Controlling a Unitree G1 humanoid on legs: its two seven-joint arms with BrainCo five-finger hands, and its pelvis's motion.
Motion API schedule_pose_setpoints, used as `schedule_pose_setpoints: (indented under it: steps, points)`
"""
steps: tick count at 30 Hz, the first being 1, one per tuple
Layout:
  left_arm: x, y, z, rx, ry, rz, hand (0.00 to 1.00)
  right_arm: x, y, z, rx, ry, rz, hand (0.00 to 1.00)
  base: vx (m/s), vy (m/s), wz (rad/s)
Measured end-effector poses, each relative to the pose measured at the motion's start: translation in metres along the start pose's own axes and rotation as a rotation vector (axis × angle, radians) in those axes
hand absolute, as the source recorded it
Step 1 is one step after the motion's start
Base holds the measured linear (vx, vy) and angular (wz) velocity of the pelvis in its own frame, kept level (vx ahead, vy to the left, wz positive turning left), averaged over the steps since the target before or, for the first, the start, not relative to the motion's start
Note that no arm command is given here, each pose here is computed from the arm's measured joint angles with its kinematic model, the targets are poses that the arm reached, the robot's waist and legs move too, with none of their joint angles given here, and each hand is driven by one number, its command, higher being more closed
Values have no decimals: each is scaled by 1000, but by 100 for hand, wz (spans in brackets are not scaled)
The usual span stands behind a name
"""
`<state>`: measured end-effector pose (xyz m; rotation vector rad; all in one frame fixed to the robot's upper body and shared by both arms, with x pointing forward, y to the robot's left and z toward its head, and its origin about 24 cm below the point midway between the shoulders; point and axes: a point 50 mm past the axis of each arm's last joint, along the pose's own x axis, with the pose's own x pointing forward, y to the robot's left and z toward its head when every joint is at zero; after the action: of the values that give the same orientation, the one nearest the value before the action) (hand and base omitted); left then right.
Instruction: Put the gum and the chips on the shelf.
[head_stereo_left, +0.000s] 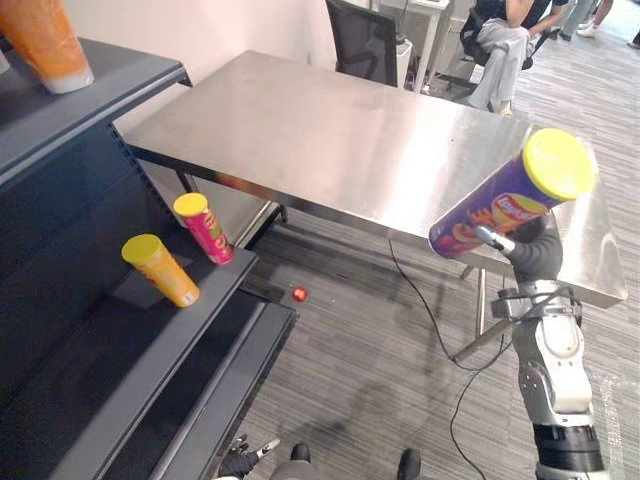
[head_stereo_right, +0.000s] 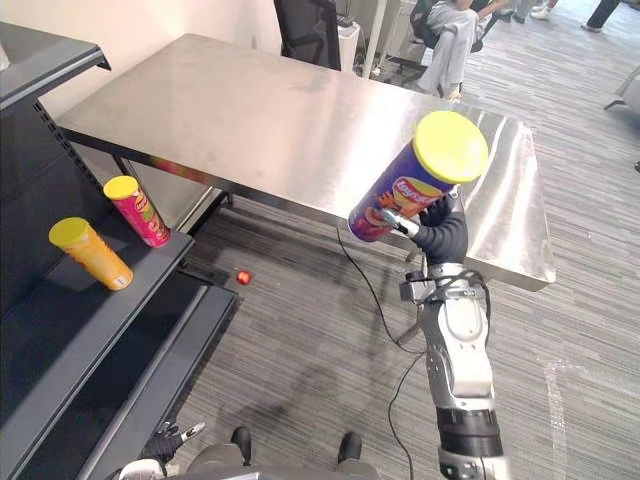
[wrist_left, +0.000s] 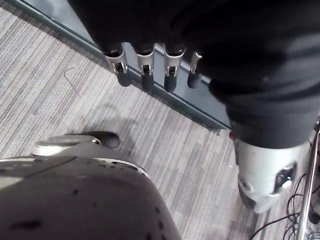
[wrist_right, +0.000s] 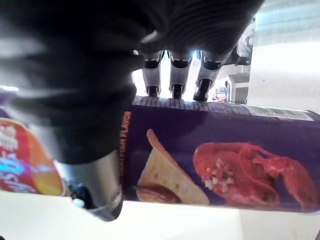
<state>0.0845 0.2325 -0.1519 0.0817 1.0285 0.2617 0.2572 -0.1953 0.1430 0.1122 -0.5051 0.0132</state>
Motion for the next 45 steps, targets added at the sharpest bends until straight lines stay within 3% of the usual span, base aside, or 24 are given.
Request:
schedule_pose_setpoints:
  steps: [11,14,18,22,23,27,45]
  points:
    - [-2,-2,-9,-35,43,-6,0,-17,10,-18,57,82,-21,100,-25,9,6]
    - [-2,-3,-11,-151,49,8,0,-5,30,-24,90,88,52,100,-116,-77,92]
    - [-2,-11,-10,-167,47,-9,0,10,35,-21,95,57,54,100,-132,-161,126]
    - [-4,-15,-19,-270,80,-6,0,16,14,-17,45,30,-36,100,-146,-171,147]
    - [-11,-15,-36,-283,122,0,0,12,-2,-15,2,28,-107,100,-93,-117,122]
    - [-11,-16,-29,-289,85,-15,0,7,-31,-5,-60,-7,-219,100,-112,-16,145]
    - [-15,-7,-43,-320,129,27,0,-16,-38,-13,-89,49,-300,100,-92,52,19]
